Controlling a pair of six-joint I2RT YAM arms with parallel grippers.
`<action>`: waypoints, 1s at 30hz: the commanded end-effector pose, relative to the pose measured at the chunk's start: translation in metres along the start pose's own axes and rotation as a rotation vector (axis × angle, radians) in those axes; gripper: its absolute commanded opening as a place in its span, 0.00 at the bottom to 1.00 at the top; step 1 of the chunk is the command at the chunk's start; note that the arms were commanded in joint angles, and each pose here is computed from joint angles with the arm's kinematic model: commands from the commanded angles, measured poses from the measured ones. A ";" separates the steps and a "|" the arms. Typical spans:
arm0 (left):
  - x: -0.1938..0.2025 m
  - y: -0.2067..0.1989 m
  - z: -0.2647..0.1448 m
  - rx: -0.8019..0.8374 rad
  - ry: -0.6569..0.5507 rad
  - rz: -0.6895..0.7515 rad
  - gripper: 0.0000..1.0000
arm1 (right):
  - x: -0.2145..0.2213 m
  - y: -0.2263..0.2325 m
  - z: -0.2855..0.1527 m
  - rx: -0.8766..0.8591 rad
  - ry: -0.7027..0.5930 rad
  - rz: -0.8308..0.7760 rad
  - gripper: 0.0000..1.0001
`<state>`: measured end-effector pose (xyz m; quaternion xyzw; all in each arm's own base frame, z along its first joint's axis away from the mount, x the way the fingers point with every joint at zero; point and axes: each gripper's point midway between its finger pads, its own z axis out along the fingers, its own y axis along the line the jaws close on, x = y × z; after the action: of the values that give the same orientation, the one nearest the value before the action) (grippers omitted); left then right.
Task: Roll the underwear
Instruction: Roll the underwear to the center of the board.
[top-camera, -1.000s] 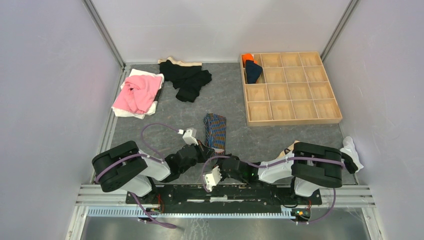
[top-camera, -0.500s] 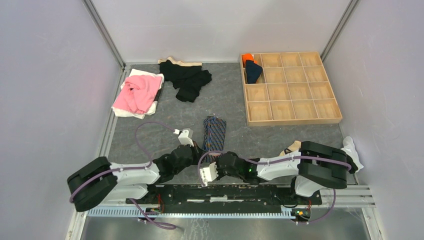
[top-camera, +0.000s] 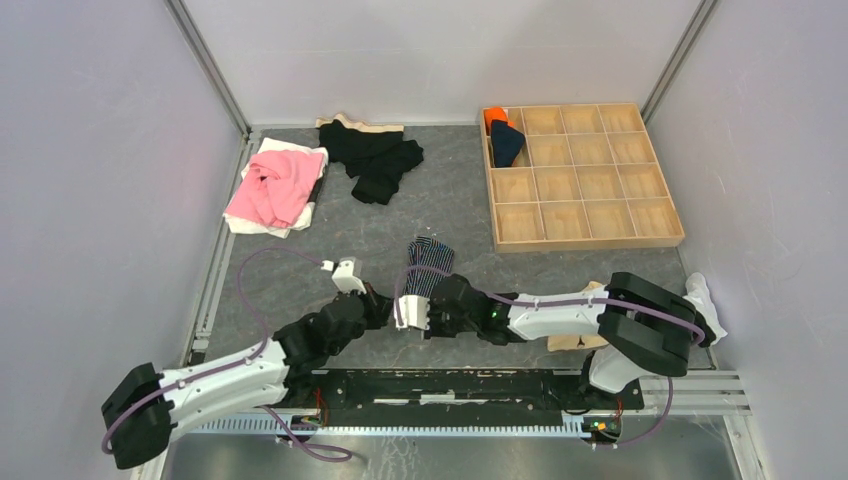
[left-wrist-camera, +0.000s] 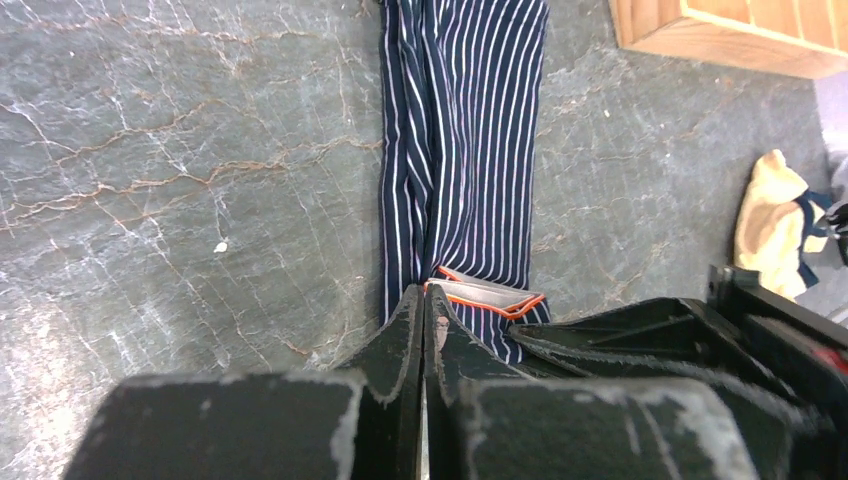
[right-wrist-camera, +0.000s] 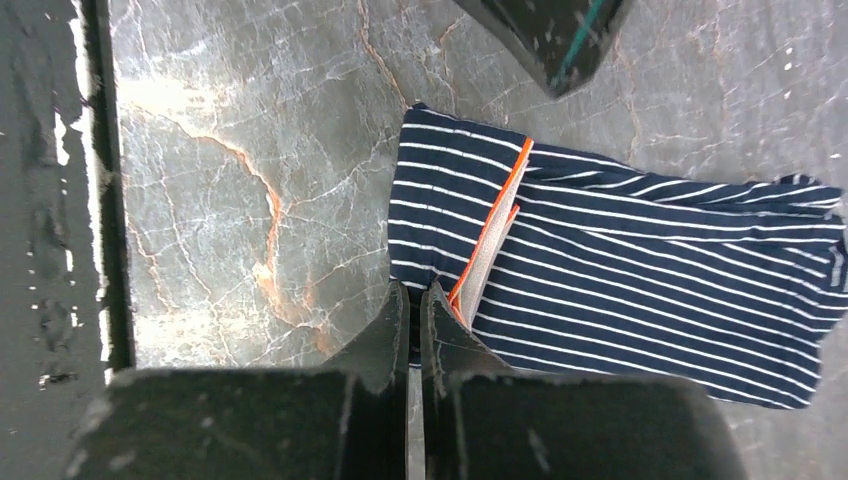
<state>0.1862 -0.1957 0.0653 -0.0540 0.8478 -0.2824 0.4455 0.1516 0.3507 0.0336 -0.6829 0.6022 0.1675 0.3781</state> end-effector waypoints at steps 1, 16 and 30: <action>-0.008 0.009 -0.008 -0.018 -0.031 0.036 0.02 | -0.017 0.017 -0.006 -0.157 -0.103 0.210 0.00; -0.010 -0.037 -0.019 0.223 -0.004 0.084 0.02 | -0.029 0.016 -0.013 -0.391 -0.243 0.594 0.00; -0.004 -0.046 -0.019 0.268 0.032 0.108 0.02 | -0.008 0.004 -0.015 -0.470 -0.331 0.999 0.00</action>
<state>0.1644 -0.2162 0.0886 0.0324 0.8262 -0.3546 0.4365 0.1388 0.3440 0.0408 -0.3935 0.7281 0.5255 0.1972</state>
